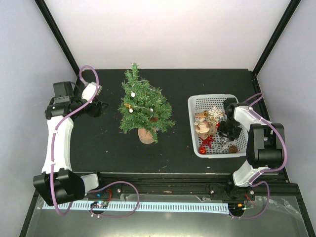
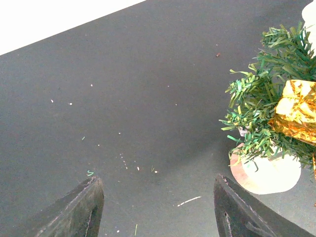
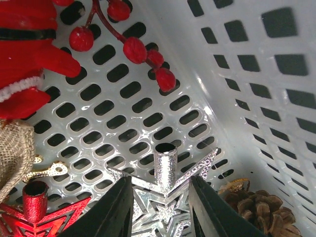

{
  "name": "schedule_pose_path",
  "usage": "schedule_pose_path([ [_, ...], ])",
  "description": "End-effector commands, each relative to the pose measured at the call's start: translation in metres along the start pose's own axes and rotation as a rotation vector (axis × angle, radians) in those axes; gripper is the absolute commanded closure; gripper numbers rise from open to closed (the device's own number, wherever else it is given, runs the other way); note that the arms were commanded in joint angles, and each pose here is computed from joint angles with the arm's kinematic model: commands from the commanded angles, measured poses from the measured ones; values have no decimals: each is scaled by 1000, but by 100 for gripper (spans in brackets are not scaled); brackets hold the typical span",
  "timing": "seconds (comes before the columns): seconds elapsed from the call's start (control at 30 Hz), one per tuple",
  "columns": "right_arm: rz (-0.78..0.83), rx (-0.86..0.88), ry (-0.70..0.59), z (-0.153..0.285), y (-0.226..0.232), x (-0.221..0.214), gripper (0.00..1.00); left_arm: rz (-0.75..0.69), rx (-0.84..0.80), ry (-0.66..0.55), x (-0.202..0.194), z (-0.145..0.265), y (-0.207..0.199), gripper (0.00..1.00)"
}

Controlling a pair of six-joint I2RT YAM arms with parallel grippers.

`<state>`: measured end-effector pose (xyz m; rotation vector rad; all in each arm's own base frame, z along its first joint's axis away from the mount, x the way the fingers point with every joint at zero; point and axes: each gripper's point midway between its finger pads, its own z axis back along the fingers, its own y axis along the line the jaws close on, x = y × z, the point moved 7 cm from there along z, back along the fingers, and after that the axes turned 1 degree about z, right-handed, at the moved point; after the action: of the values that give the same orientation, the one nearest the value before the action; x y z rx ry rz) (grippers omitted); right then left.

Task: Decorate the small christmas tree

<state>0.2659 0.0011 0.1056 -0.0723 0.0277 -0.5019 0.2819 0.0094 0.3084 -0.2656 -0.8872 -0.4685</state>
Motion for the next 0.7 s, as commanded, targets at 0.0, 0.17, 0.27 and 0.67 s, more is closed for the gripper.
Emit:
schedule_pose_path([
  [0.0,-33,-28,-44,3,-5,9,68,7,-21,-15,0,6,-5,38],
  [0.17,-40,-41,-62,6,-7,11,70,12,-25,-13,-1,3,-5,38],
  [0.27,-43,-47,-68,5,-8,11,71,13,-25,-17,-1,3,-4,38],
  [0.67,-5,-104,-120,5,-13,17,71,19,-42,-33,-1,-2,-4,38],
])
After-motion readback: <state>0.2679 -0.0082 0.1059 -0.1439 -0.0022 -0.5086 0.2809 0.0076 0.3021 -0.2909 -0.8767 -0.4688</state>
